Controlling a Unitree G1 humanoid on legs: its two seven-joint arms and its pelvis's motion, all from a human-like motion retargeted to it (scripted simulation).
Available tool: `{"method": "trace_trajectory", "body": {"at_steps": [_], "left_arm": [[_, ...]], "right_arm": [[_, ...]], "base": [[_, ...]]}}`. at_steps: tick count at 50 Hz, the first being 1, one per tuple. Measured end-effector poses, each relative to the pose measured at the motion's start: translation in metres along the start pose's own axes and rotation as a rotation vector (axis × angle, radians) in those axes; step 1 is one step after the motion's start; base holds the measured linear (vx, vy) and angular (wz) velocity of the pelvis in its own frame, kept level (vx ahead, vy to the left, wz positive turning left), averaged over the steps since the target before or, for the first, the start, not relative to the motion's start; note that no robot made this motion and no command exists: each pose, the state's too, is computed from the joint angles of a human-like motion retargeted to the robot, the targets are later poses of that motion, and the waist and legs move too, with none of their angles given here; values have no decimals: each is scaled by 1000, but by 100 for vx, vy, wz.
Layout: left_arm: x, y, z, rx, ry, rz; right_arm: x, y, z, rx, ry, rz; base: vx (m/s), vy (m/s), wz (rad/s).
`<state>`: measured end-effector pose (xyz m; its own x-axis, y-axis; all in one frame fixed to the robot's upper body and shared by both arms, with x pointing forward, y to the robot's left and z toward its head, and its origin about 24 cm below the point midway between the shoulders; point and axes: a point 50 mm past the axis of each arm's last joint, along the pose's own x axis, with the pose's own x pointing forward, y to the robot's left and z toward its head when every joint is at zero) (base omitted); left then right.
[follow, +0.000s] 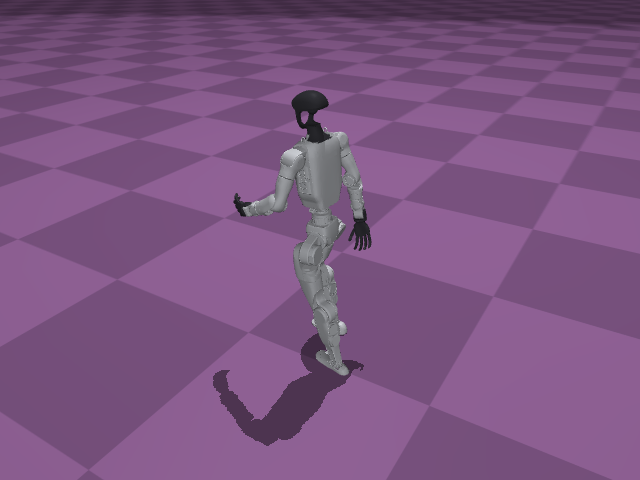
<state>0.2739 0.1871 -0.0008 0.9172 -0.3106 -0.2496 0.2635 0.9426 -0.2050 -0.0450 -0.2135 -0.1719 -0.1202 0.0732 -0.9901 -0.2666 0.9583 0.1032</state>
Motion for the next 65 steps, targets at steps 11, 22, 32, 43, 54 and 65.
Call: {"method": "trace_trajectory", "body": {"at_steps": [11,22,32,43,54,65], "left_arm": [[-49,35,-97,-97,302,368],[-214,41,-216,-331,975,765],[-289,40,-229,-484,1041,1166],[-233,12,-238,-560,1034,869],[-39,39,-118,-244,505,420],[57,10,58,-183,-145,147]], "right_arm": [[-29,-75,94,34,-210,-339],[-102,-120,223,-156,-450,-561],[-206,-125,323,10,-944,-652],[-127,-105,264,-111,-729,-507],[-11,-37,74,58,-155,-108],[2,4,7,47,13,29]], "base": [[38,-17,92],[34,-16,99],[37,-1,34],[47,12,102],[46,8,171],[40,-10,158]]}}
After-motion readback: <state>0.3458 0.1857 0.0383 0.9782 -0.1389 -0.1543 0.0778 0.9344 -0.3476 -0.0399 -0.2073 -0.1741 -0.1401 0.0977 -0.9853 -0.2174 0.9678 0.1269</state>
